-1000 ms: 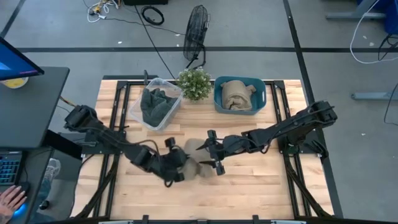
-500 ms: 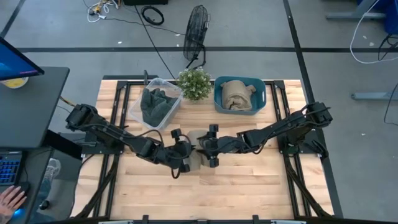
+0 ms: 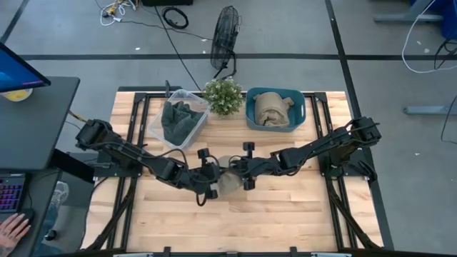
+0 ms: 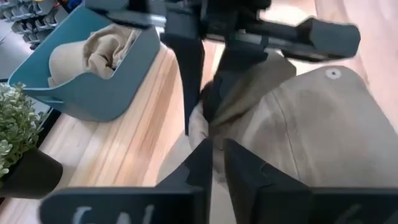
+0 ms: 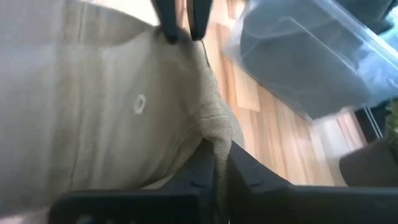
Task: Pick & Place hat
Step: Put the brown cap into the blue bin, then return to Home Position
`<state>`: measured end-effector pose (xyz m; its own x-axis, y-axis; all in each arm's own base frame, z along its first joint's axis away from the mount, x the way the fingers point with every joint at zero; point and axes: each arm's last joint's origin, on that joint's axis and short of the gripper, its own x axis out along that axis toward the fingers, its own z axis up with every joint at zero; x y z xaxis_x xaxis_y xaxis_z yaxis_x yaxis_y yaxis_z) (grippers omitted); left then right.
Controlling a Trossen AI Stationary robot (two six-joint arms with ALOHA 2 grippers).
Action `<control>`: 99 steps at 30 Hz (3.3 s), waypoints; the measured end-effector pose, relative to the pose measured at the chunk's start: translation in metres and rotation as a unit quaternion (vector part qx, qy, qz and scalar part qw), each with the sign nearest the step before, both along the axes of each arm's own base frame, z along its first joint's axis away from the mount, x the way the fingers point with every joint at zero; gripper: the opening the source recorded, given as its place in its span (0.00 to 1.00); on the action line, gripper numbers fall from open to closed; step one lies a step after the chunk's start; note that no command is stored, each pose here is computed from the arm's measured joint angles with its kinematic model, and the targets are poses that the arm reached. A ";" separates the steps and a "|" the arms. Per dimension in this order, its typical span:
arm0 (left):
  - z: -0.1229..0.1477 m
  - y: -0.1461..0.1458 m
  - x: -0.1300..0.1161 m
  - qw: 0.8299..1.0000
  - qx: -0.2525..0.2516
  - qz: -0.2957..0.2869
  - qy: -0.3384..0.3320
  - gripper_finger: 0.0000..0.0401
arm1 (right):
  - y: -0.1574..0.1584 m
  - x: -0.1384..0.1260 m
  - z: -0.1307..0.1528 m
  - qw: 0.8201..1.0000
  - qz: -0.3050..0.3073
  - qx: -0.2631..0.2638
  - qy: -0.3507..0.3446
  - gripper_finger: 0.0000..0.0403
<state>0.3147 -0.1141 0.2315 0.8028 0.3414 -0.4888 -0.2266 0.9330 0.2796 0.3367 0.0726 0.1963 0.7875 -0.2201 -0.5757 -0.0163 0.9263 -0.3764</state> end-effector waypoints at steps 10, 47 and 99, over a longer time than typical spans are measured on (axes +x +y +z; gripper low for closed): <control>-0.002 0.015 0.004 0.999 -0.016 0.036 -0.001 0.36 | -0.002 -0.023 0.020 0.993 -0.073 -0.093 0.020 0.02; -0.003 0.036 0.009 0.996 -0.035 0.084 -0.005 0.35 | -0.226 -0.131 0.048 0.878 -0.374 -0.110 0.276 0.02; 0.012 0.061 -0.148 0.954 -0.119 0.211 -0.176 0.35 | -0.090 -0.228 0.070 0.949 -0.161 0.158 -0.221 0.36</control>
